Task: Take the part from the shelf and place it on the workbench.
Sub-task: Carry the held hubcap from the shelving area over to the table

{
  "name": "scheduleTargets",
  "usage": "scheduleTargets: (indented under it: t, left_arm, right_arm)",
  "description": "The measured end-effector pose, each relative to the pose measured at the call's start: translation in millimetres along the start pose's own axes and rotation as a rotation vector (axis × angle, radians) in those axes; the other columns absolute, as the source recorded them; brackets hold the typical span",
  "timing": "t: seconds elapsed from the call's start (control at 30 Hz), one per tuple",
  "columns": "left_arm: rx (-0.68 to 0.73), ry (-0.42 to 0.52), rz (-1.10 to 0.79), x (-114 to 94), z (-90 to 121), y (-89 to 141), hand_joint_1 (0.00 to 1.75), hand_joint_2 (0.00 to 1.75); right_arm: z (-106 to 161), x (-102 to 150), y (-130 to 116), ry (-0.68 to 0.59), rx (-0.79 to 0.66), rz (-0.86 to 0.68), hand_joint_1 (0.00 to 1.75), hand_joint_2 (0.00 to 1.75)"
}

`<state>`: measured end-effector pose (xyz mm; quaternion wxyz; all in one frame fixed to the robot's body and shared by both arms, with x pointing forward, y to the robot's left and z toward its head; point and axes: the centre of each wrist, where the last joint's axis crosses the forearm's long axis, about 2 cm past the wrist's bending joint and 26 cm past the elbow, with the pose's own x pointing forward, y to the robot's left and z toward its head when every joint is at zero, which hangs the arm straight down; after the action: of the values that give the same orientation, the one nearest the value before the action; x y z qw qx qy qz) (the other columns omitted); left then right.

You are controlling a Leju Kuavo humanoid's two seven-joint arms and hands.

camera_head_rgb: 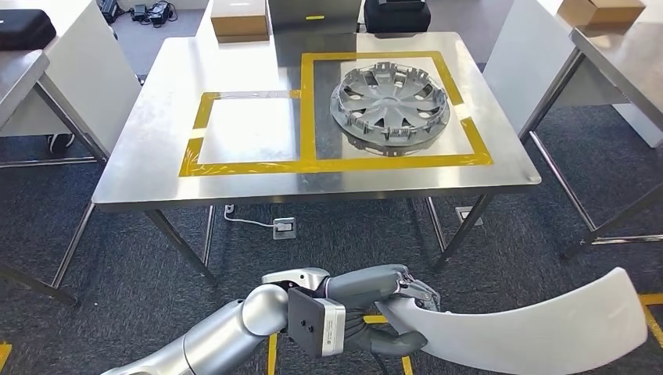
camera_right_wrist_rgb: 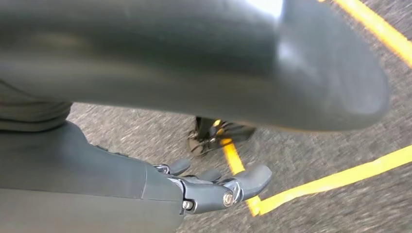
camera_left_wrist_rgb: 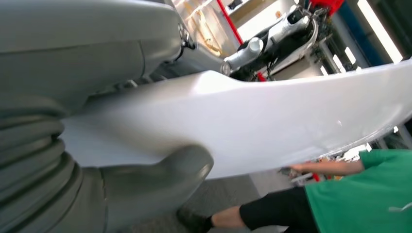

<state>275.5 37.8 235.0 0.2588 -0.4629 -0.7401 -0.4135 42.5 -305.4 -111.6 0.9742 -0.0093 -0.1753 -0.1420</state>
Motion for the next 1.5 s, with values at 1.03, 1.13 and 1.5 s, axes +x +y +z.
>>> scheduleTargets:
  t: [1.03,1.13,1.5]
  left_arm:
    - [0.008,0.004,0.003,-2,10,-5,1.75,1.75]
    - [0.007,0.007,0.002,-3,11,-6,1.75,1.75]
    - [0.013,0.006,-0.005,-4,14,-7,1.75,1.75]
  right_arm:
    - [1,-3,-1,0.026,0.007,0.058,0.0,0.0]
    - [2,-6,-2,0.032,0.015,0.057,0.0,0.0]
    - [3,-10,-2,0.039,0.016,0.059,0.0,0.0]
